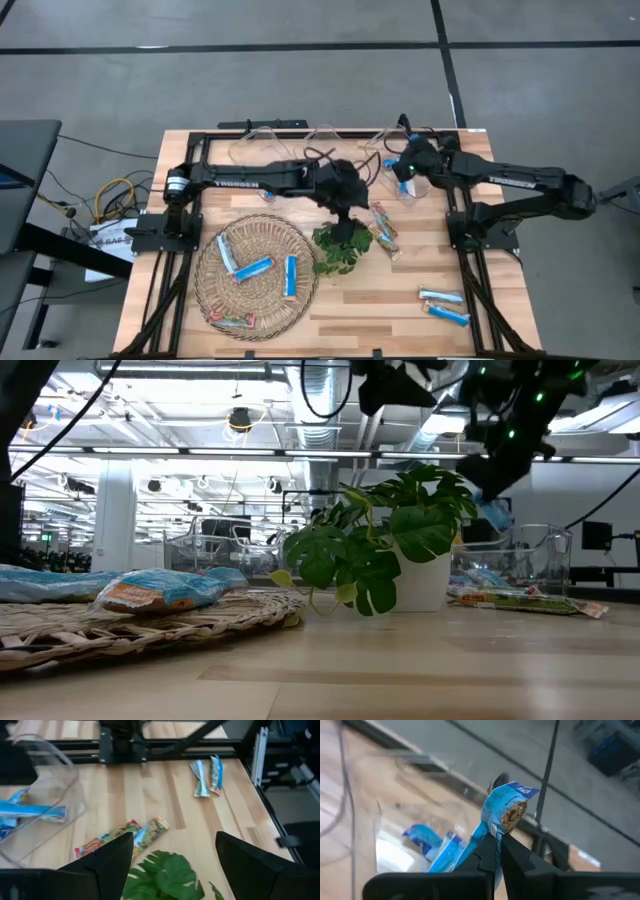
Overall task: Pick and place Granola Bars by type
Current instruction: Put the blue granola bar into the right transparent bin, then put the red granola bar into the left transparent bin
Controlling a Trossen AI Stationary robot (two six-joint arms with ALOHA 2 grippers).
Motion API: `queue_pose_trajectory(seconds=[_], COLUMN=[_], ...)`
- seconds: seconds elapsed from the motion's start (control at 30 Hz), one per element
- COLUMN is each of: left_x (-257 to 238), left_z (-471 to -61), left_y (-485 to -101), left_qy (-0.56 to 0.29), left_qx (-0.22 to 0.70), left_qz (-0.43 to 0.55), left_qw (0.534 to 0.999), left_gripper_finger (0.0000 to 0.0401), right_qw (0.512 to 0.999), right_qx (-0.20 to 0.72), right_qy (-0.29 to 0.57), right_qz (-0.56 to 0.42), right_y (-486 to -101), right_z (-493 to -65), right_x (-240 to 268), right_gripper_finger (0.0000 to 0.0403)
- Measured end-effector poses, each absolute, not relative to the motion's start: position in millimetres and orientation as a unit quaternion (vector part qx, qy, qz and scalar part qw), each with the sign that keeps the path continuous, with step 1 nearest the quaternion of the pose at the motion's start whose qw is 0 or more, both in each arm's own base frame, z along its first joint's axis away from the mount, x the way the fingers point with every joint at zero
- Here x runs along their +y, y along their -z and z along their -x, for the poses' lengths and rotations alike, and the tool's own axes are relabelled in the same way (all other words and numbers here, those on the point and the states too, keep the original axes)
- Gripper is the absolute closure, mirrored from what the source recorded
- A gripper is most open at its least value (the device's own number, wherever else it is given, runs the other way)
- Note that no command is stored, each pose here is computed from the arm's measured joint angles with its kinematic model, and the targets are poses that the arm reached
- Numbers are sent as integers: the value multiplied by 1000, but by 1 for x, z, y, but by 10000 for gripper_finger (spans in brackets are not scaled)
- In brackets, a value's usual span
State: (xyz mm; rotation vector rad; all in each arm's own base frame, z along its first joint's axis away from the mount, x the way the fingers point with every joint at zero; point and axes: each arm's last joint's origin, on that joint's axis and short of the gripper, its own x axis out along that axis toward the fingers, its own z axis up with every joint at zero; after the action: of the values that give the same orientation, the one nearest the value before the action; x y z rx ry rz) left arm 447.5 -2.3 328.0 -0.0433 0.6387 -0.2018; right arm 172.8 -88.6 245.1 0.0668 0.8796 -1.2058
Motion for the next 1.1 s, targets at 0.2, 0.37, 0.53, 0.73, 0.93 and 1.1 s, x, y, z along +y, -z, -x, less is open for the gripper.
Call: queue_pose_trajectory(seconds=[0.2, 0.37, 0.53, 0.73, 0.93, 1.1], left_x=[-19, -21, -21, -21, -21, -20], left_z=[-447, -446, -446, -446, -446, -446], left_y=[-327, -327, -324, -322, -322, -322], left_qy=[102, 100, 100, 98, 97, 89], left_qx=[319, 321, 322, 328, 328, 328], left_qz=[1, -1, 0, 5, 5, 3], left_qw=[942, 942, 941, 940, 940, 940], left_gripper_finger=[124, 124, 124, 124, 124, 124], right_qw=[735, 747, 745, 771, 881, 953], right_qx=[426, 424, 436, 428, 340, 225], right_qy=[524, 505, 496, 460, 315, 189], right_qz=[-63, -83, -99, -104, -88, -78], right_y=[-218, -209, -201, -198, -203, -216], right_z=[-169, -166, -161, -166, -175, -165], right_x=[-104, -109, -111, -107, -79, -44], right_gripper_finger=[398, 372, 302, 222, 176, 168])
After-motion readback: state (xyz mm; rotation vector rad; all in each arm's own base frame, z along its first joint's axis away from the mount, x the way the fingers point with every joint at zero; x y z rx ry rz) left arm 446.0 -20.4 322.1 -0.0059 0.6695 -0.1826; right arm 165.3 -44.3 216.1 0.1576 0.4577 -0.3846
